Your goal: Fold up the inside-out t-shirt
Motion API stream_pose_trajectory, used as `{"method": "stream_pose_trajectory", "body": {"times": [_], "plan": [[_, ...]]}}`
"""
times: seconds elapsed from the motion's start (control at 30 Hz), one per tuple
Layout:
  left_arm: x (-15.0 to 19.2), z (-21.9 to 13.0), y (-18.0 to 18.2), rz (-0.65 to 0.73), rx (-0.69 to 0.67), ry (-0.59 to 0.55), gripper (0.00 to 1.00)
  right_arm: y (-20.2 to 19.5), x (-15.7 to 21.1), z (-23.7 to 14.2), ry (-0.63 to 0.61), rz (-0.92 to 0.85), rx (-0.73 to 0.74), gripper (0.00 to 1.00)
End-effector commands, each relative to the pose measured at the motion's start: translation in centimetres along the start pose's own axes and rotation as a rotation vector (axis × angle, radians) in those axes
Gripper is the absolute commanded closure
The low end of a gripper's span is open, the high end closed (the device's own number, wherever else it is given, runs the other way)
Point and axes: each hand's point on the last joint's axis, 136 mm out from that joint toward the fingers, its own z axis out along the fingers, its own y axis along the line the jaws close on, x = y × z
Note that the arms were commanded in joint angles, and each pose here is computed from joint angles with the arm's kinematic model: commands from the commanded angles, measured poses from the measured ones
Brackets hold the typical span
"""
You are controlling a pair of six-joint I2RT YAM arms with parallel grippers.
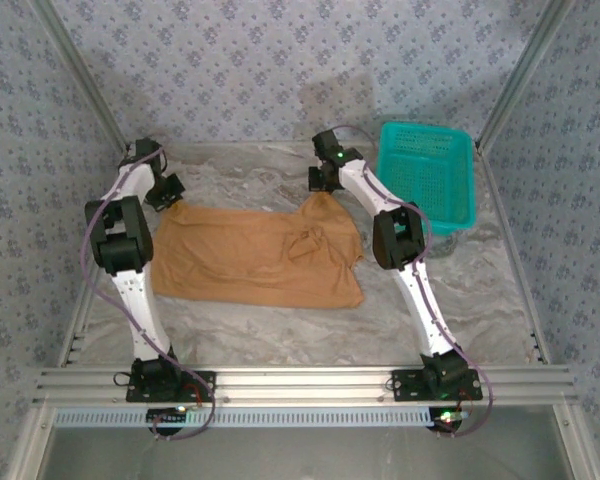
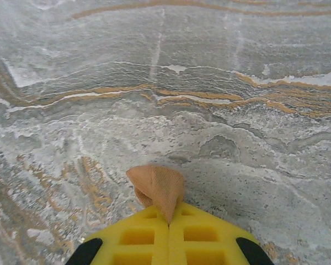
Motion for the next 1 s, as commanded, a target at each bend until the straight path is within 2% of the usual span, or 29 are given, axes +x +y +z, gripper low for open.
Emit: {"method": "stream_pose_trajectory", "body": {"times": [0.0,0.23,0.4,0.53,0.97], "plan": [[-1.2,-4.8,-1.5,0.022,0.037,-0.077,1.0,2.1,-4.0,-7.2,-0.128,-0.05,-0.053,1.0],[-1.2,-9.8,-1.6,0.022,0.066,-0.152,1.0,2.5,-3.8,-12.5,-0.165,-0.063,-0.051,1.0],[-1.4,-12.0,-0.9,-0.005,0.097,-0.212,1.0,2.6,-1.8,-15.0,-0.158,-0.086,-0.043,1.0],[-0.3,-12.2,0.0,-0.026,0.105,-0.205,1.0,2.8,0.7,-16.5,-0.142,-0.104,-0.034,1.0],[4.8,-11.8,5.8,-0.128,0.071,-0.185,1.0,1.5,12.0,-21.2,-0.103,-0.093,-0.007,1.0]]}}
